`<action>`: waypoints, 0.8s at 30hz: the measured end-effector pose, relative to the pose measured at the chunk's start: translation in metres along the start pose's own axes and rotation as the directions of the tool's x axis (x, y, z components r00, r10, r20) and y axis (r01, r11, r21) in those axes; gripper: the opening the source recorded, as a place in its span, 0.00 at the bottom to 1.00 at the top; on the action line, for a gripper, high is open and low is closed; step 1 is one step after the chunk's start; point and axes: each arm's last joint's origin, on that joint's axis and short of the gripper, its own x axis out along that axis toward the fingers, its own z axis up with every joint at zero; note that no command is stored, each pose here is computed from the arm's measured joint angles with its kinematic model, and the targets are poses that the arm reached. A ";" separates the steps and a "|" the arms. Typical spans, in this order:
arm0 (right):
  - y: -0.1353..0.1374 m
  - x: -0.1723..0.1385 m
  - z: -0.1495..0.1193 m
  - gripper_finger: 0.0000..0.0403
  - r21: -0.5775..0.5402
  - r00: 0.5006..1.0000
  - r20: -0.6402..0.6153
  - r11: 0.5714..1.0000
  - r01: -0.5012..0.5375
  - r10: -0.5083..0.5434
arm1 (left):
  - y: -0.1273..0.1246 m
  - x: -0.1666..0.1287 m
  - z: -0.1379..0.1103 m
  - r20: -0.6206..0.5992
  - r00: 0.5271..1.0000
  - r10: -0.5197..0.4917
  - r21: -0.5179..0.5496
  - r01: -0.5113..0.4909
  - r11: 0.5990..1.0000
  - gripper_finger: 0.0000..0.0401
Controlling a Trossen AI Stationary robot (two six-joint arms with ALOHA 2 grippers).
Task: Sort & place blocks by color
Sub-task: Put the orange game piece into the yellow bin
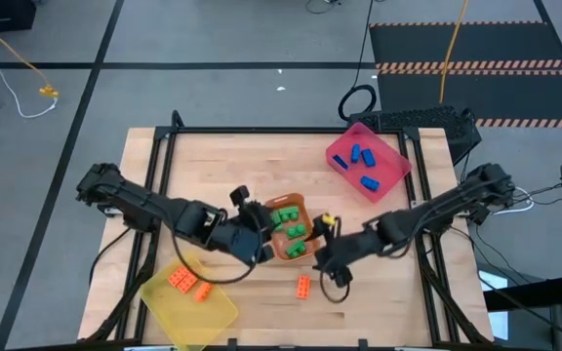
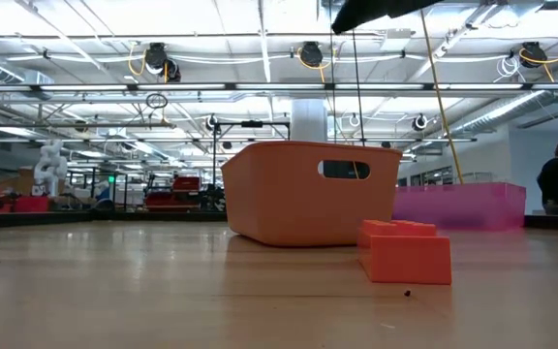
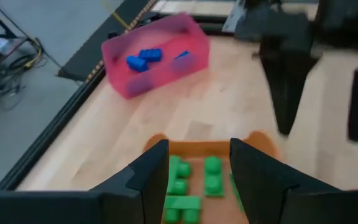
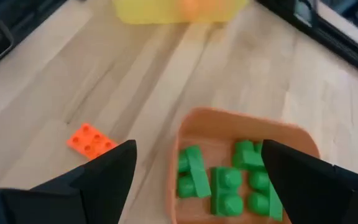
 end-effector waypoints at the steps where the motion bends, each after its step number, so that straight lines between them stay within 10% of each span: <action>1: 0.005 0.002 0.004 0.84 -0.032 1.000 -0.003 0.999 -0.011 0.011 | -0.004 -0.003 0.000 0.013 1.000 -0.006 -0.011 0.006 1.000 0.42; 24: 0.075 0.096 -0.013 0.73 -0.387 0.946 -0.231 0.871 -0.302 0.226 | -0.055 -0.007 -0.073 0.147 0.989 0.013 -0.434 0.053 0.899 0.42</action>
